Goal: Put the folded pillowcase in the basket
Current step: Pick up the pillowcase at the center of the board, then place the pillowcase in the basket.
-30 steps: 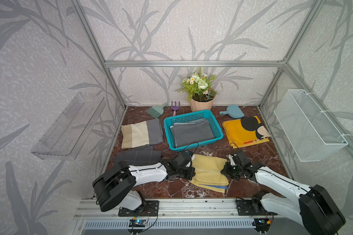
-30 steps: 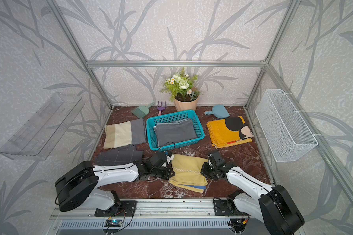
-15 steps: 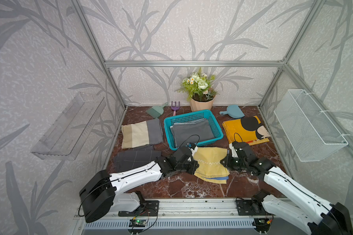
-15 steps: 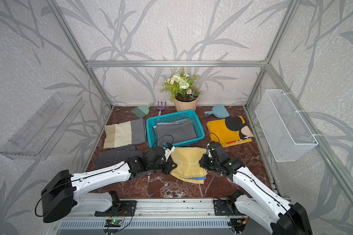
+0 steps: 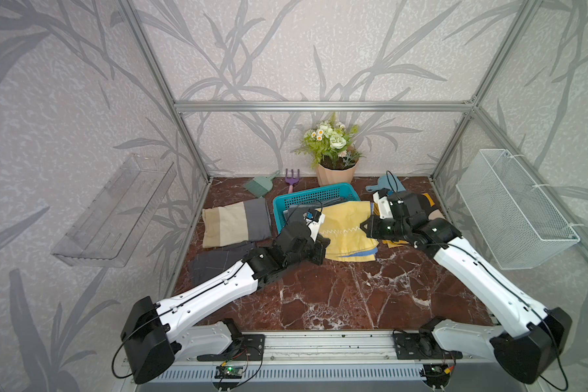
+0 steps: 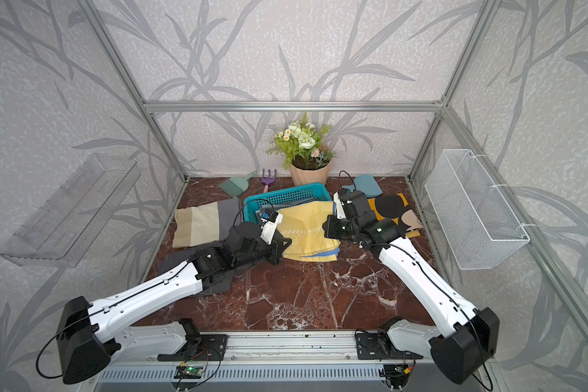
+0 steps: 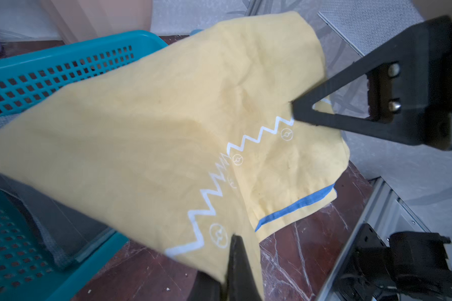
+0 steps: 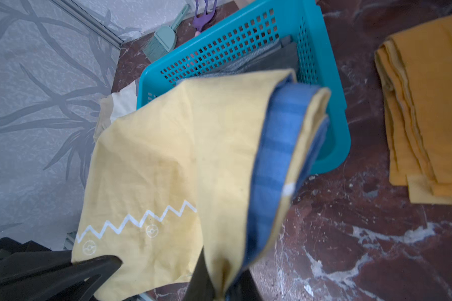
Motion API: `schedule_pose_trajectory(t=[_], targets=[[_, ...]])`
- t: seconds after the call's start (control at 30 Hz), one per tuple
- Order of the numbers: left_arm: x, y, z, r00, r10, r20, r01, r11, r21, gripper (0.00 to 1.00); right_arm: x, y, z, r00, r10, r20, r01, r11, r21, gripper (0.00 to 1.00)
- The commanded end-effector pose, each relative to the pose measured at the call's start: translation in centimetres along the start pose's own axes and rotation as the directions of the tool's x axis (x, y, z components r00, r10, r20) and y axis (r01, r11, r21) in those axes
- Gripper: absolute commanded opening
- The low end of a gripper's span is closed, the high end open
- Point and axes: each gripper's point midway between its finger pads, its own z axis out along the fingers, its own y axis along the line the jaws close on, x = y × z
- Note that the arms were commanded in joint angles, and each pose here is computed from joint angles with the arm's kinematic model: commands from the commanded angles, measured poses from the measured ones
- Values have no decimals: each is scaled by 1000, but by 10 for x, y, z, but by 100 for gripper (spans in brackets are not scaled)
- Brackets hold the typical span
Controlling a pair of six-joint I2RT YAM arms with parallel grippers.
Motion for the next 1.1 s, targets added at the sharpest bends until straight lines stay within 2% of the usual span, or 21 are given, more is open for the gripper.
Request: schedule_pose_trajectory(t=[0.0,0.3,0.43,0.7,1.07], targets=[[-25,24,9,997,-2,75,7,999,-54,0,-27,-2,14,998,-64,3,64,998,2,0],[-59,78,31,989,-40,142,60,989,-138,0,-86,-3,71,994,-107,10,107,994,27,0],[-61,102,47,990,-58,132,81,981,-176,0,-97,-12,114,994,-108,-27,109,993,52,0],[-22,142,80,990,-132,48,140,961,-238,0,-91,-39,170,988,-105,-111,118,987,111,0],[25,162,97,983,-184,-26,169,943,-286,0,-79,-61,198,982,-102,-157,127,979,161,0]])
